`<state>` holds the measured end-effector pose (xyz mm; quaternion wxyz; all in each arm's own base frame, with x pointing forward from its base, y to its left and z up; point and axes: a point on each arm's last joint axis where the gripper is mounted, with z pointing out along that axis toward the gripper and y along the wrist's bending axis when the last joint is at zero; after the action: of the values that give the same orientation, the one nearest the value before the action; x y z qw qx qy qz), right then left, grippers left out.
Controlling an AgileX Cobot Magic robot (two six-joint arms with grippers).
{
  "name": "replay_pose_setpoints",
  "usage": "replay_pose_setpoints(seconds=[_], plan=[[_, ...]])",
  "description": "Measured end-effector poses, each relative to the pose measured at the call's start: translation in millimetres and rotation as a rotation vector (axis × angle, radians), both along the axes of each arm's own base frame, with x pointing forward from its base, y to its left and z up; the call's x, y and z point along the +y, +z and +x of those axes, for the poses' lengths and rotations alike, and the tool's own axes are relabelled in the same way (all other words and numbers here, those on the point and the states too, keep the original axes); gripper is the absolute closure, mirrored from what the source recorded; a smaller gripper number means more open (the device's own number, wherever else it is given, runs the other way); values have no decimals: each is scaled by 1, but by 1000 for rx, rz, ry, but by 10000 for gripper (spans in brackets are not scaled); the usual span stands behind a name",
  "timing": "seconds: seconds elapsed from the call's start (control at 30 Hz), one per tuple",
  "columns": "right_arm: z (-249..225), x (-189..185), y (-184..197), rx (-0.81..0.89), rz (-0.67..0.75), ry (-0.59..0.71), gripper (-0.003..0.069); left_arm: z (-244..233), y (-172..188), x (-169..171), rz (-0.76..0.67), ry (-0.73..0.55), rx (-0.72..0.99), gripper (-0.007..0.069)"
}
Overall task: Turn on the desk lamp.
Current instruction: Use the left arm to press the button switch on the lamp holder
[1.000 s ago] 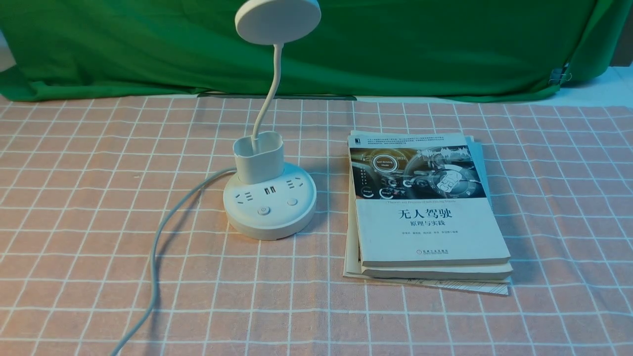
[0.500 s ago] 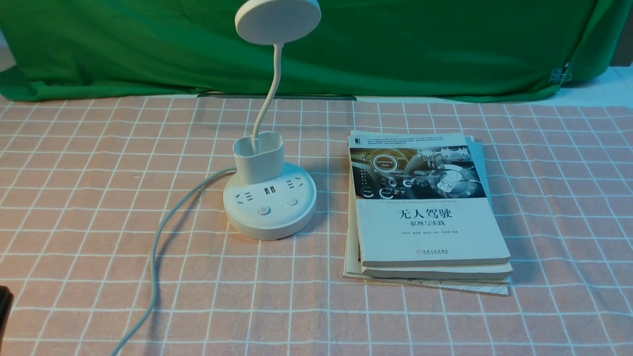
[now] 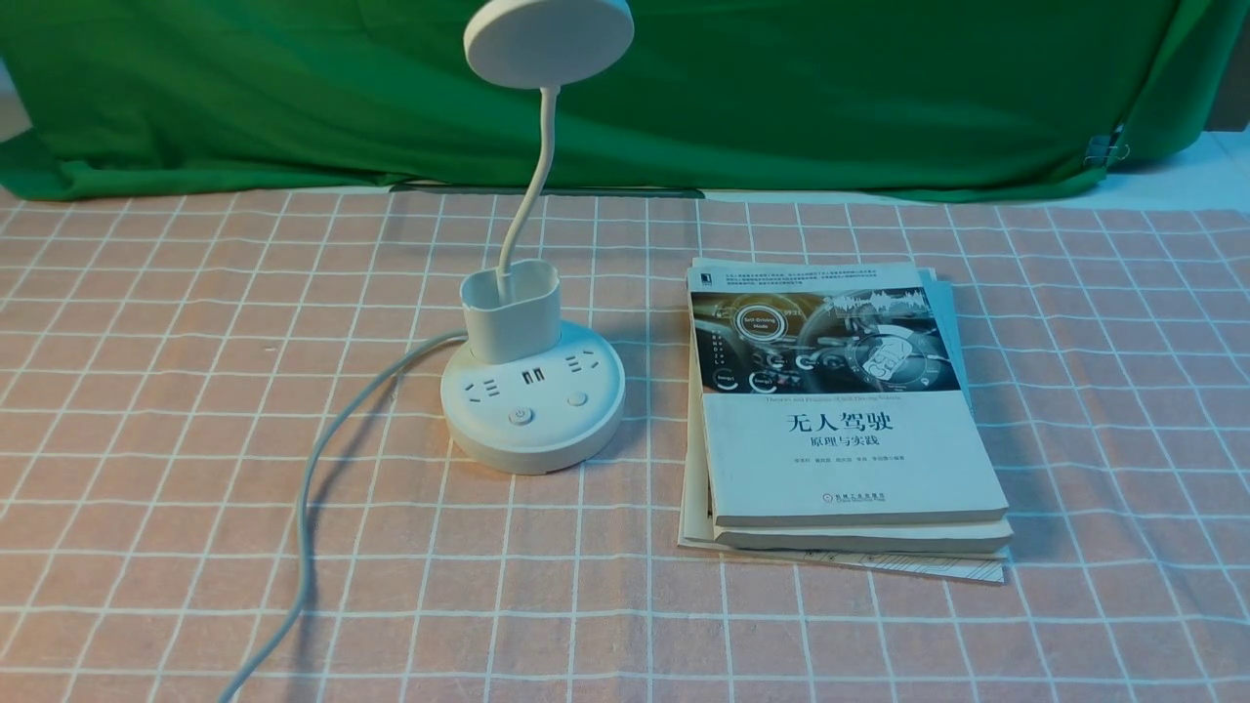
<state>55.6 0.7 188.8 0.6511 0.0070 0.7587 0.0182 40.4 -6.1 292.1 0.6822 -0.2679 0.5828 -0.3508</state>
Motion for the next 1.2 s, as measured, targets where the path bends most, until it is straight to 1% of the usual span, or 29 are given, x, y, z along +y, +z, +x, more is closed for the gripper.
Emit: replay_pose_setpoints(seconds=[0.07,0.1,0.13,0.17,0.23,0.3,0.33,0.4,0.43,0.47,0.53,0.57,0.63,0.73,0.8,0.83,0.87,1.03,1.2], plan=[[0,0,0,0,0,0,418,3,32,-3,198,-7,79,604],[0,0,0,0,0,0,418,4,35,-3,212,-10,93,604],[0,0,0,0,0,0,418,13,51,-4,332,-31,229,604],[0,0,0,0,0,0,418,20,58,-4,381,-54,329,604],[0,0,0,0,0,0,418,33,68,-4,451,-103,488,604],[0,0,0,0,0,0,418,51,76,-4,562,-177,661,604],[0,0,0,0,0,0,418,55,77,-4,585,-194,690,604],[0,0,0,0,0,0,418,81,86,-3,709,-297,812,604],[0,0,0,0,0,0,418,88,84,-3,733,-323,840,604],[0,0,0,0,0,0,418,106,85,-4,789,-387,883,604],[0,0,0,0,0,0,418,127,84,-5,833,-461,912,604],[0,0,0,0,0,0,418,132,82,-6,841,-478,923,604],[0,0,0,0,0,0,418,159,73,-17,876,-574,951,604],[0,0,0,0,0,0,418,181,64,-36,921,-664,951,604],[0,0,0,0,0,0,418,202,49,-64,971,-761,943,604],[0,0,0,0,0,0,418,204,47,-71,985,-784,936,604],[0,0,0,0,0,0,418,216,35,-95,1017,-848,923,604],[0,0,0,0,0,0,418,246,2,-144,1053,-954,919,604],[0,0,0,0,0,0,418,279,-28,-171,1062,-981,935,604]])
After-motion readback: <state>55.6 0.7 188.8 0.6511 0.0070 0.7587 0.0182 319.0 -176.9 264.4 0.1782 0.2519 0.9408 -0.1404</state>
